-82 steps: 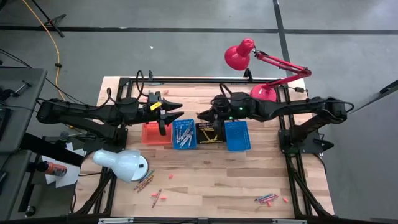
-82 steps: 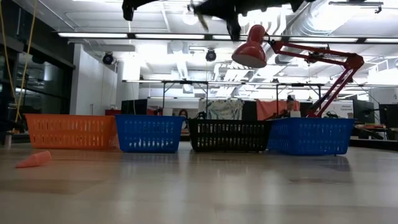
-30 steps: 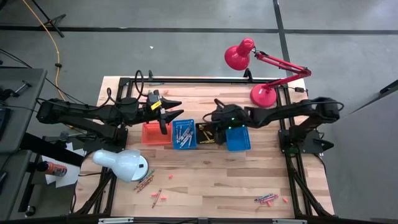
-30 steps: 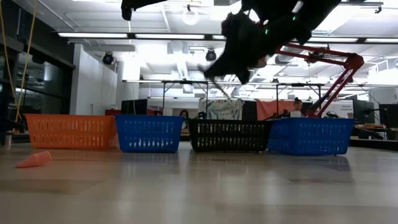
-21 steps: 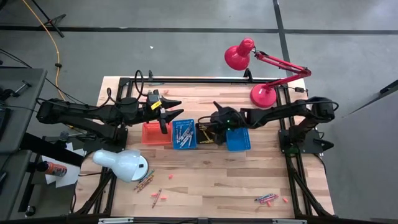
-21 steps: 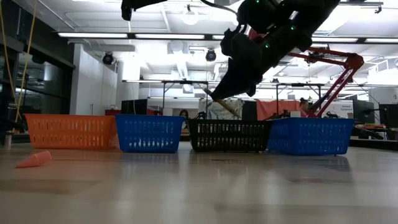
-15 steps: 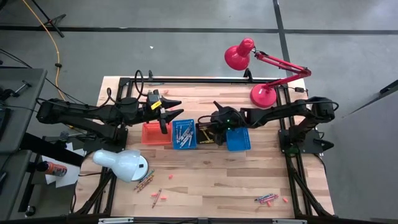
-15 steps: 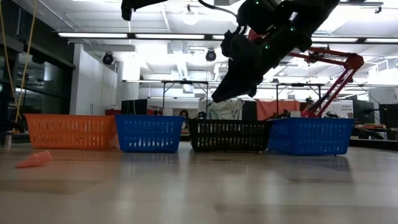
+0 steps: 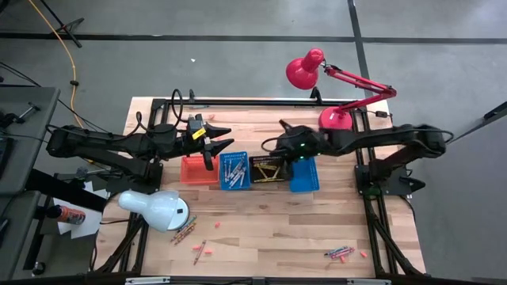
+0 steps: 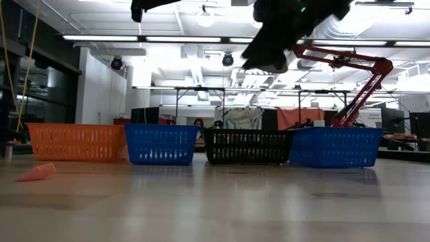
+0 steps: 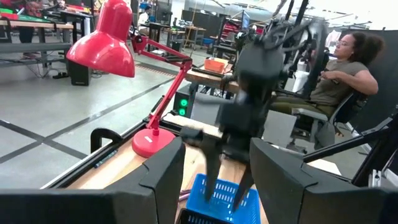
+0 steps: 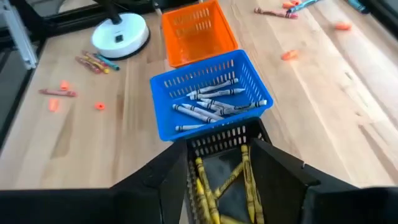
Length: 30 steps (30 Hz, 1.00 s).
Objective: Sort crayons
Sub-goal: Put the yellow crayon into the black bin
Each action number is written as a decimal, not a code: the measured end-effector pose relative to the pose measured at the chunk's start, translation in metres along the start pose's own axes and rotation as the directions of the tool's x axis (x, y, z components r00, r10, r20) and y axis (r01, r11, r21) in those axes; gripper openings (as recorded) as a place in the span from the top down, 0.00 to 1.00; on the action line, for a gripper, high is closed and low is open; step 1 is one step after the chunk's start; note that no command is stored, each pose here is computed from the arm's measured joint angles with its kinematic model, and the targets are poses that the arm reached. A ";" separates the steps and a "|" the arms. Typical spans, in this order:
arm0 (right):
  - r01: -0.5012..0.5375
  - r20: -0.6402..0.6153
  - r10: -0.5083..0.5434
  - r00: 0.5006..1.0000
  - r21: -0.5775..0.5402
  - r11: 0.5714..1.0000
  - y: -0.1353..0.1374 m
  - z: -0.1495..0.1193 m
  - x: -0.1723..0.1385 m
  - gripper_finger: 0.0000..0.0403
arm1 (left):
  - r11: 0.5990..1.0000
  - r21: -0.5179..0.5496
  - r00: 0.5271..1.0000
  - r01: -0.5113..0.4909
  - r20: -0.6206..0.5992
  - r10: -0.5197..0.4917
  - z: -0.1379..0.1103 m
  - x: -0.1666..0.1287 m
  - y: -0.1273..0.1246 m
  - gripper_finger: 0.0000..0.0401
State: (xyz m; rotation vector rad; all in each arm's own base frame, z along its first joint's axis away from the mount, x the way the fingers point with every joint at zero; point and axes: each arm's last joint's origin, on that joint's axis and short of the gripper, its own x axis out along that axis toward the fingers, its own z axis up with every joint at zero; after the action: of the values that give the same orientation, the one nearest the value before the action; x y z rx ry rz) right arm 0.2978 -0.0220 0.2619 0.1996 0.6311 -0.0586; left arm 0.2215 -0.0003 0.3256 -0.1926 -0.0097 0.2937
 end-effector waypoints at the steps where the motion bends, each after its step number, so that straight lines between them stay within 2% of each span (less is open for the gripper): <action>1: -0.001 0.002 0.001 1.000 0.001 1.000 0.001 0.000 -0.009 0.58 | 1.000 0.000 1.000 0.000 -0.001 0.000 0.000 0.000 0.000 0.58; 4: 0.001 -0.015 -0.001 1.000 0.005 1.000 0.003 -0.001 -0.031 0.58 | 1.000 0.002 1.000 -0.001 -0.005 0.001 -0.001 0.000 0.000 0.58; 8: -0.022 0.036 0.021 0.999 0.016 1.000 0.011 0.002 -0.049 0.58 | 1.000 0.001 1.000 -0.001 -0.005 0.001 -0.001 0.000 0.000 0.58; 14: -0.014 0.109 0.015 0.994 -0.011 1.000 0.017 0.008 -0.054 0.58 | 1.000 -0.008 1.000 -0.001 -0.005 0.001 -0.001 0.000 0.000 0.58; 20: 0.009 0.127 -0.009 0.992 0.000 1.000 0.016 0.009 -0.054 0.58 | 1.000 -0.010 1.000 -0.002 -0.011 0.002 -0.001 0.000 0.000 0.58; 22: 0.012 0.128 -0.014 0.992 0.019 1.000 0.016 0.009 -0.054 0.58 | 0.999 -0.044 1.000 -0.023 -0.022 0.022 -0.003 0.002 0.002 0.58; 24: 0.022 0.131 -0.028 0.991 0.041 0.999 0.015 0.009 -0.054 0.58 | 0.996 -0.075 0.994 -0.058 -0.093 0.051 -0.003 0.010 0.005 0.58; 27: 0.025 0.131 -0.035 0.991 0.078 0.997 0.015 0.009 -0.054 0.58 | 0.996 -0.056 0.959 -0.063 -0.279 0.045 -0.002 0.027 0.007 0.58; 28: 0.023 0.131 -0.035 0.991 0.091 0.996 0.015 0.009 -0.054 0.58 | 0.997 -0.043 0.934 -0.059 -0.354 0.040 -0.003 0.032 0.006 0.58; 30: 0.020 0.130 -0.036 0.991 0.121 0.993 0.015 0.009 -0.054 0.58 | 0.998 -0.009 0.852 -0.056 -0.522 0.043 -0.011 0.045 0.004 0.58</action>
State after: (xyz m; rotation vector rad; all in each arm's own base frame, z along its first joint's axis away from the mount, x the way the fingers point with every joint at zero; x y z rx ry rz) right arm 0.2616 -0.0093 0.3032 0.2998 0.4983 -0.1357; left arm 0.2637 0.0140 0.3136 -0.2929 0.5354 0.2853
